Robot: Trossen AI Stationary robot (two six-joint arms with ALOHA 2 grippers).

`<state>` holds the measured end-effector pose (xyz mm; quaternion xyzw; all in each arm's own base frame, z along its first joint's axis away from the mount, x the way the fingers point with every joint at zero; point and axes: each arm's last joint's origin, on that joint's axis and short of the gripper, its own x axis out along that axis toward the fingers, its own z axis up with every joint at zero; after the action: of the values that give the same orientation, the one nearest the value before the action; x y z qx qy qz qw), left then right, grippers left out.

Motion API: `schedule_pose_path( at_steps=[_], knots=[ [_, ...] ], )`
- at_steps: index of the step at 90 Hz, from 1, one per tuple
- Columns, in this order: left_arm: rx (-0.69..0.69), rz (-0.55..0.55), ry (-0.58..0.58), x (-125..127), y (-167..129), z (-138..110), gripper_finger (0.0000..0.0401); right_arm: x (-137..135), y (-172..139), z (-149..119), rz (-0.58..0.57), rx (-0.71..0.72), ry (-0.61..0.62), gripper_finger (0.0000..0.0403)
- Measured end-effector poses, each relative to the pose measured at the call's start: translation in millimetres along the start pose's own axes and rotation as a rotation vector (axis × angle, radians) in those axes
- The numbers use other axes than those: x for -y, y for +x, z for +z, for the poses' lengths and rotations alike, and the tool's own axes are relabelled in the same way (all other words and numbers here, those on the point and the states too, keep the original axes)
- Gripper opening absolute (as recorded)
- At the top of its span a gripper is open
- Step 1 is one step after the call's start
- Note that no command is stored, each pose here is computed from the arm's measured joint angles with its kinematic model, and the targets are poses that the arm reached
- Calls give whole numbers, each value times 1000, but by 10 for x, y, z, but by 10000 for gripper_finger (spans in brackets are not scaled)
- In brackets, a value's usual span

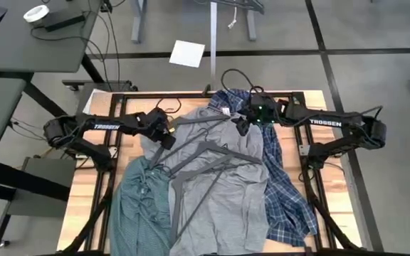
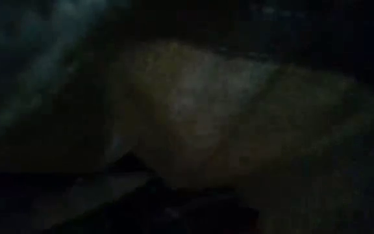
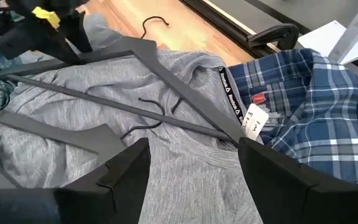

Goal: Hang clothes
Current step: Move the gray hanger to the center of the table

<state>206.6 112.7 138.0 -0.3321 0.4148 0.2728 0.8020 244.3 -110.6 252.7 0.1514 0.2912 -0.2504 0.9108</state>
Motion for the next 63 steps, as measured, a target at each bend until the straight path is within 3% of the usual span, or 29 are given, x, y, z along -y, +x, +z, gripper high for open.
schedule_pose_path(
  at_steps=[19, 35, 52, 63],
  knots=[
    [-55, 53, 16, -66, 158, -126, 155, 0, 0, -1, 0, -1, 1, 228],
    [-96, 69, 65, -50, 202, -84, 50, -13, -2, -40, -2, -38, 28, 228],
    [-86, 115, 166, 67, 6, 130, 51, -10, -52, -40, -5, -50, 29, 228],
    [-44, 148, 281, 198, -310, 363, 51, -15, -253, 149, -4, -14, 13, 228]
  ],
)
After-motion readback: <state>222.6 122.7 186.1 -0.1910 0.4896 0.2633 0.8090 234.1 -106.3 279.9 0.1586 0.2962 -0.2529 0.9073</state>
